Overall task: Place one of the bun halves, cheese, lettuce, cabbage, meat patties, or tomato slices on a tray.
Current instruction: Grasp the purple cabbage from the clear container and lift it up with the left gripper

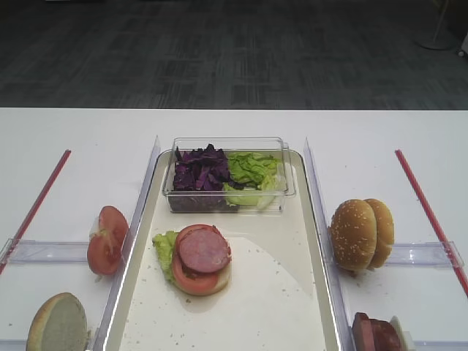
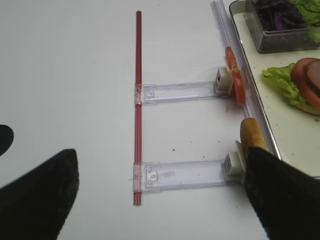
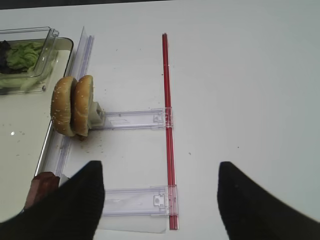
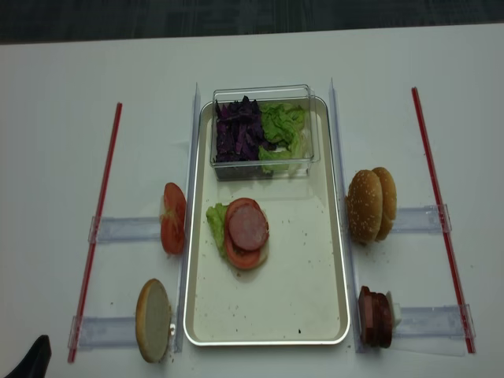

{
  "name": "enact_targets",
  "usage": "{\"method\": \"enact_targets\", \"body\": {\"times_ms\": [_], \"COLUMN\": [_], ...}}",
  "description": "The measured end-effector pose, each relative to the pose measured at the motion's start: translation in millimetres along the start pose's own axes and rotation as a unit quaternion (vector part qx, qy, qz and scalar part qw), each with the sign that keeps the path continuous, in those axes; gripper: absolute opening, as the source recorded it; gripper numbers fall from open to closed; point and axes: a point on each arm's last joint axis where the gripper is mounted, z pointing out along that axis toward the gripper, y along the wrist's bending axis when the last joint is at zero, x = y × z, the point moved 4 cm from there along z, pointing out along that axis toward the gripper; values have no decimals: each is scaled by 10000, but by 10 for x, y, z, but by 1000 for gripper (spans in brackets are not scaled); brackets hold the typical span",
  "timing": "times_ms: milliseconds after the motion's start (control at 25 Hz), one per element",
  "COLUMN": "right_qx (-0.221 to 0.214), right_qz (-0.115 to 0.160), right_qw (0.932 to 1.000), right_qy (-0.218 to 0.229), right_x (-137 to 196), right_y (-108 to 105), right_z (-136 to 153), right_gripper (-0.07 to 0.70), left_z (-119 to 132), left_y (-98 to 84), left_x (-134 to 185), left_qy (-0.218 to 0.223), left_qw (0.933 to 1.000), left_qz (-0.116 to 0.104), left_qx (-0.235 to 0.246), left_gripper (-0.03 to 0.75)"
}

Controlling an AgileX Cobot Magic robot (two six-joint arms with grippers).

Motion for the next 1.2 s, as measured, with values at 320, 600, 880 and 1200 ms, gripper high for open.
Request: {"method": "enact_targets", "body": {"times_ms": [320,600,880,1200], "right_qx": [0,0,0,0], "right_qz": [20,28,28,28], "right_qw": [10000,10000,10000,10000], "right_qy": [0,0,0,0], "right_x": [0,0,0,0], "right_y": [0,0,0,0], "right_z": [0,0,0,0], "right_gripper": [463,448,445,445], "left_z": [0,0,0,0], "left_y": [0,0,0,0], "left_x": [0,0,0,0], "left_qy": [0,0,0,0], "left_qw": [10000,10000,10000,10000], "left_qz": [0,0,0,0], "left_qx": [0,0,0,0], "left_gripper": [618,618,618,618]}}
